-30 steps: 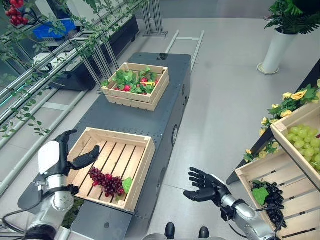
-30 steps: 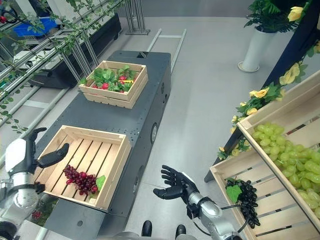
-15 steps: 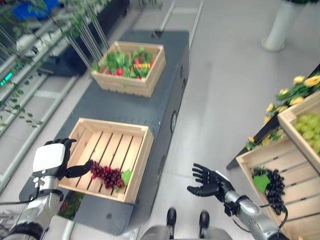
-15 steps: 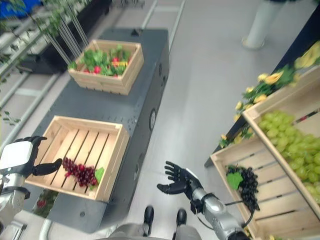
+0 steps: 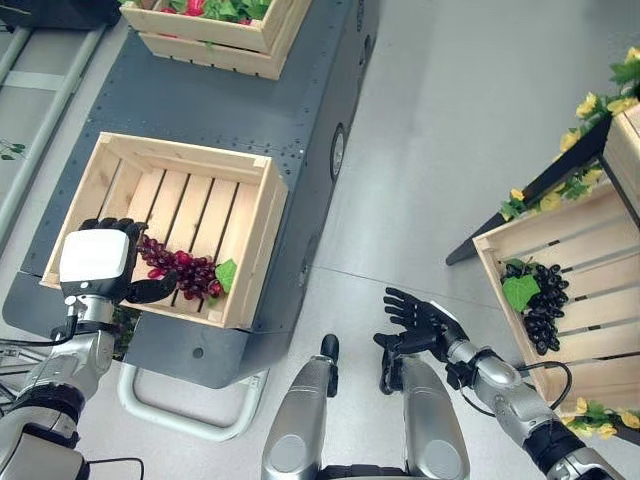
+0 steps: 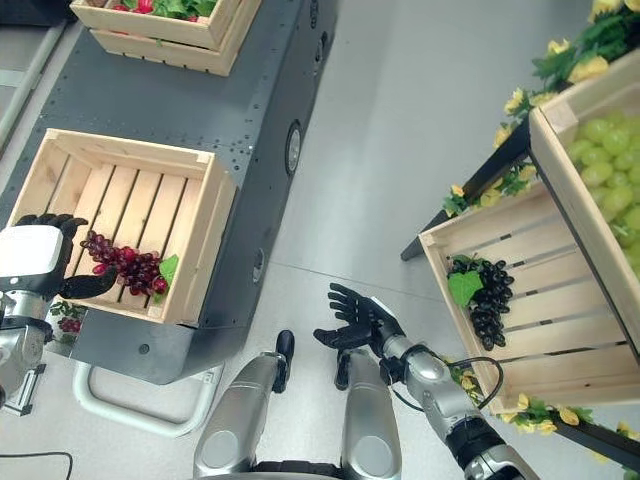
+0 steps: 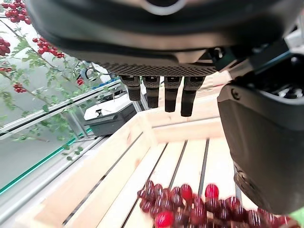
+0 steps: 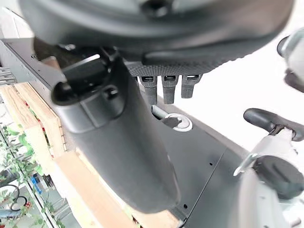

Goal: Pick up the fruits from the basket on one side to the basket on the other side

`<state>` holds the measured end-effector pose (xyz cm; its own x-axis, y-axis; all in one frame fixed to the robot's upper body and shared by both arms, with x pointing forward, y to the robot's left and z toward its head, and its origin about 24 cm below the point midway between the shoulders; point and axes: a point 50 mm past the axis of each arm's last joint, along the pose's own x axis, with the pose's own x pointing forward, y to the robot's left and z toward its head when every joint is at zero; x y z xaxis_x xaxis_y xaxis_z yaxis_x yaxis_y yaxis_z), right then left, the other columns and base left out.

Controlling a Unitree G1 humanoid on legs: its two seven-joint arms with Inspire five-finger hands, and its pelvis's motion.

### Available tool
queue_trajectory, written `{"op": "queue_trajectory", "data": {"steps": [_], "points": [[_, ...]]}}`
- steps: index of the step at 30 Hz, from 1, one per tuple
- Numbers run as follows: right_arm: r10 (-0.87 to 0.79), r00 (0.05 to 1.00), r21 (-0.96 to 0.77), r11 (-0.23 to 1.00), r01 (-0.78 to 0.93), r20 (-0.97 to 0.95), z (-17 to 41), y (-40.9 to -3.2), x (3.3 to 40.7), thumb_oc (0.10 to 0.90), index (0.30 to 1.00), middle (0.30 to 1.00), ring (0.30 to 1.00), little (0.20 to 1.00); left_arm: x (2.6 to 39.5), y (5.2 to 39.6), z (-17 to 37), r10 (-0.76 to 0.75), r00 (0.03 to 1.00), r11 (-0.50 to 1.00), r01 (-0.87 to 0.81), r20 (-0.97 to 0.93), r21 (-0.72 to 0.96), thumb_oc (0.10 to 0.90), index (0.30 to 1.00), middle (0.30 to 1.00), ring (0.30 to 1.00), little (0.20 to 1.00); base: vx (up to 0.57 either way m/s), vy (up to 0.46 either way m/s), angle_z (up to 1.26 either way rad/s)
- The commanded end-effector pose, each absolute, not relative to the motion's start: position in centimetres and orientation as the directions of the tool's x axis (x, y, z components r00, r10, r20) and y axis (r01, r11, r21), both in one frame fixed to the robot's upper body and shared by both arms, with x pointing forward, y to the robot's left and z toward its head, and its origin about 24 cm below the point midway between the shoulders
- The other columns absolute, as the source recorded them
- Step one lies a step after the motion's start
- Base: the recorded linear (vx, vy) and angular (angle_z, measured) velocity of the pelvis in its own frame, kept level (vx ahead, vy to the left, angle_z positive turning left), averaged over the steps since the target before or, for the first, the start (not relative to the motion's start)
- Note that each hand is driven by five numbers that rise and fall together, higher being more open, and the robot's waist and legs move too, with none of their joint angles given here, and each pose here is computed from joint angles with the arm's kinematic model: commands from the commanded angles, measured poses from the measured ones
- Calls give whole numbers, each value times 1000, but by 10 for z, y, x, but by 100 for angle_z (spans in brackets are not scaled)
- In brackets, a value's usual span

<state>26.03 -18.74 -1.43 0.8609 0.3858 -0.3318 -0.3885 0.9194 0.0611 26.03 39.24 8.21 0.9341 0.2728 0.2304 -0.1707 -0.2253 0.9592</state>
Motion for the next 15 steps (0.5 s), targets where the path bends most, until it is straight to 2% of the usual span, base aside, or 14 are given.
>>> {"op": "queue_trajectory", "data": {"steps": [1, 9, 15], "points": [[464, 867, 40, 885, -465, -182, 15, -180, 269, 800, 900, 900, 900, 900, 258, 415, 133, 324, 835, -335, -339, 445, 879, 800, 900, 900, 900, 900, -46, 62, 5], [479, 862, 39, 877, -479, -166, 24, -171, 280, 800, 900, 900, 900, 900, 281, 402, 149, 257, 866, -353, -329, 429, 876, 800, 900, 900, 900, 900, -36, 27, 8], [478, 860, 4, 874, -485, -181, 25, -174, 280, 800, 900, 900, 900, 900, 283, 406, 155, 287, 868, -349, -299, 405, 888, 800, 900, 900, 900, 900, -17, 15, 4]]}}
